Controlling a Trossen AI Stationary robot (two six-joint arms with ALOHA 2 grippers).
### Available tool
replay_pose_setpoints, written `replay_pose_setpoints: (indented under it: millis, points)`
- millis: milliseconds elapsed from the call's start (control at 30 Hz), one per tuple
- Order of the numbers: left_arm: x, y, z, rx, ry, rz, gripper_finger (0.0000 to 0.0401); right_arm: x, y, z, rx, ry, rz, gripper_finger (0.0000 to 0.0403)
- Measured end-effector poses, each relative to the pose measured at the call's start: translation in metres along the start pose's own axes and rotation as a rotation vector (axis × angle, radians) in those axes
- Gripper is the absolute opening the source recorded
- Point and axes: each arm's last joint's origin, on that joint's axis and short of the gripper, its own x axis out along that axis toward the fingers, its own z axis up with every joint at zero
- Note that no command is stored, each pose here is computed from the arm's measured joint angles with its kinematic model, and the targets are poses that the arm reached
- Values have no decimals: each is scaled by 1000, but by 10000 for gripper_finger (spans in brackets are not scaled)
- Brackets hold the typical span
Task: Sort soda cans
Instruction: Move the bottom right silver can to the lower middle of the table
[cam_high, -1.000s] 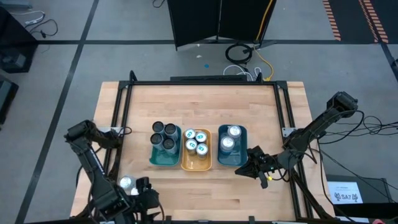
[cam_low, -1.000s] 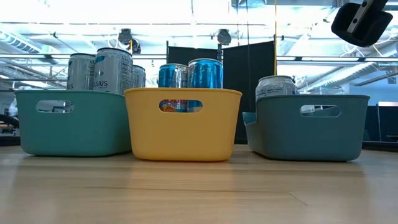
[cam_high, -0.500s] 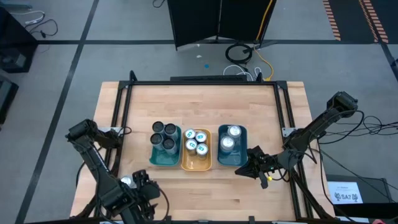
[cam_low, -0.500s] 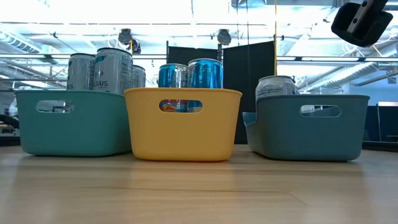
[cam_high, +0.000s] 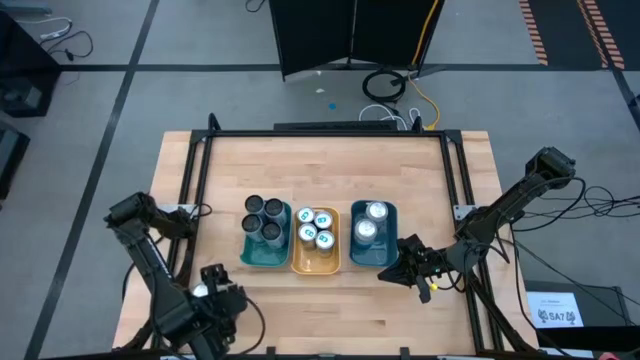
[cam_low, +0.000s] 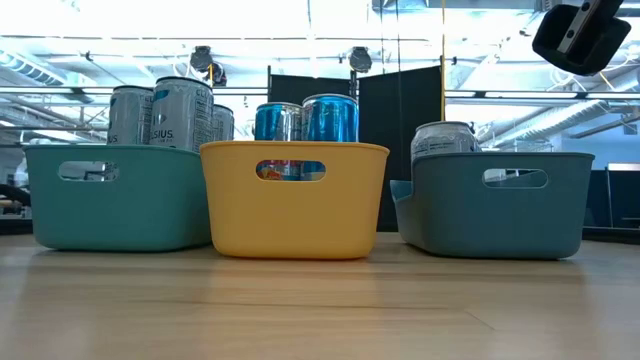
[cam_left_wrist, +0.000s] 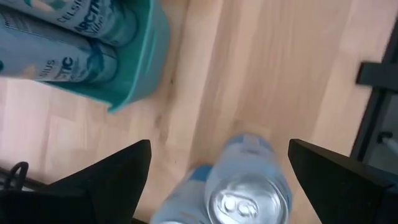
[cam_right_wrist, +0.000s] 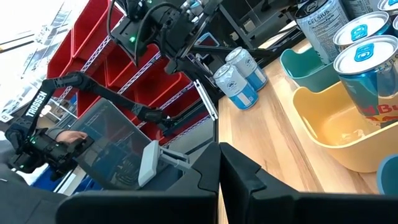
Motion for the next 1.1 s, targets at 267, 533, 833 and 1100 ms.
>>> replay_pose_setpoints:
  millis: [267,533,833,1100]
  points:
    - [-3,-8,-8,79,4,-54,386,0,0,1,1,-20,-18,0]
    - [24,-11,-20,147,128,-80,386,0,-2,2,3,-62,-54,0]
    - [40,-4,-37,178,141,-141,384,0,-2,3,32,-108,-85,0]
    - [49,-1,-40,185,133,-192,320,0,-3,4,27,-125,-105,0]
